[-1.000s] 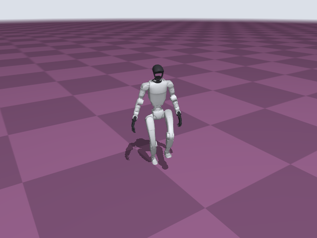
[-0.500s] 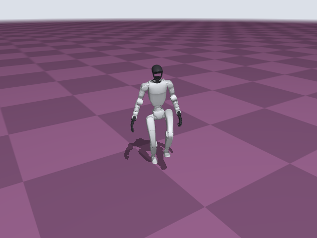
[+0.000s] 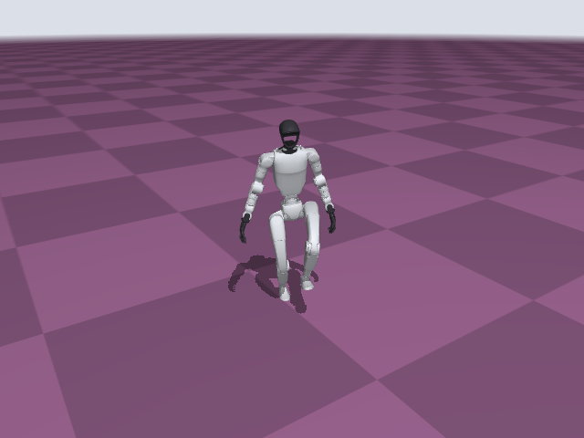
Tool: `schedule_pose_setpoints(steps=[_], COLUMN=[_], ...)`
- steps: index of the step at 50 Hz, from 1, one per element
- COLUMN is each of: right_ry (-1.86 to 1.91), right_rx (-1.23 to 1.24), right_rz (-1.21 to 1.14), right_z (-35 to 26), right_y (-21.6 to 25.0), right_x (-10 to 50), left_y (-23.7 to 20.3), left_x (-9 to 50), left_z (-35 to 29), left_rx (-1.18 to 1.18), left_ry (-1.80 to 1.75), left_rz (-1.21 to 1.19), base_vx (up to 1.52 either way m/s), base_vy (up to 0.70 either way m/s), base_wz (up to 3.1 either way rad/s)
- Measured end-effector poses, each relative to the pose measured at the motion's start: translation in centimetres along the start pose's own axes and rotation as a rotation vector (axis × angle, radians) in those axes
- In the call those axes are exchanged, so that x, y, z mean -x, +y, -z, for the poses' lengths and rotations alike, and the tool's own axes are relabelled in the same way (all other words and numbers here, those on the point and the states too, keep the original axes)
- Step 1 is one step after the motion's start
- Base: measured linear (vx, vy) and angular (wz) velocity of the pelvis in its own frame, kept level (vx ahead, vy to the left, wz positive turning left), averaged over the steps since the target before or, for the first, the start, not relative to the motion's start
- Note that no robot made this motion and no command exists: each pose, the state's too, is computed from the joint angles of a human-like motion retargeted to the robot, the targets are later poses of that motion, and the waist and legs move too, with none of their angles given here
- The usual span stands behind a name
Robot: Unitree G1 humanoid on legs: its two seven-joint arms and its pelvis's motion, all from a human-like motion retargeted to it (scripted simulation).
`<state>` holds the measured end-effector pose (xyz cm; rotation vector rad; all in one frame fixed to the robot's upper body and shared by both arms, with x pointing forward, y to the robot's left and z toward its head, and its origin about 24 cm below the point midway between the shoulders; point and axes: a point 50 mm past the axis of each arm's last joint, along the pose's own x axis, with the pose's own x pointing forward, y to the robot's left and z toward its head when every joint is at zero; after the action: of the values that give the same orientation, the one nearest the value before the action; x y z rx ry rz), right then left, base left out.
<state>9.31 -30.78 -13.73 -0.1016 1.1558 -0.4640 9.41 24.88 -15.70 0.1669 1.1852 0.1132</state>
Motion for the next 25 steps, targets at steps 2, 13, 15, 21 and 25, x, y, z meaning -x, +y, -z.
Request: schedule_pose_setpoints(steps=[2,13,15,21,25], right_ry=[0.004,0.005,0.002,-0.005,-0.008], right_rx=[0.000,-0.001,0.001,0.005,0.005], right_rz=[0.003,0.005,0.004,-0.001,-0.006], right_z=[0.15,0.24,0.15,-0.04,-0.14], right_y=[-0.03,0.08,0.13,0.34,0.50], right_x=[0.02,0.02,0.01,-0.01,-0.02], left_y=[0.08,0.52,0.61,0.85,0.98], left_x=[0.00,0.01,0.01,-0.02,-0.05], left_z=[-0.07,-0.38,-0.43,-0.65,-0.85], left_rx=[-0.002,-0.006,-0.008,-0.010,-0.014], left_ry=[-0.004,-0.016,-0.016,-0.016,-0.017], left_rz=[-0.003,-0.020,-0.023,-0.032,-0.036], base_vx=[0.00,0.00,0.00,0.00,0.00], base_vy=[0.00,0.00,0.00,0.00,0.00], base_wz=[0.00,0.00,0.00,0.00,0.00])
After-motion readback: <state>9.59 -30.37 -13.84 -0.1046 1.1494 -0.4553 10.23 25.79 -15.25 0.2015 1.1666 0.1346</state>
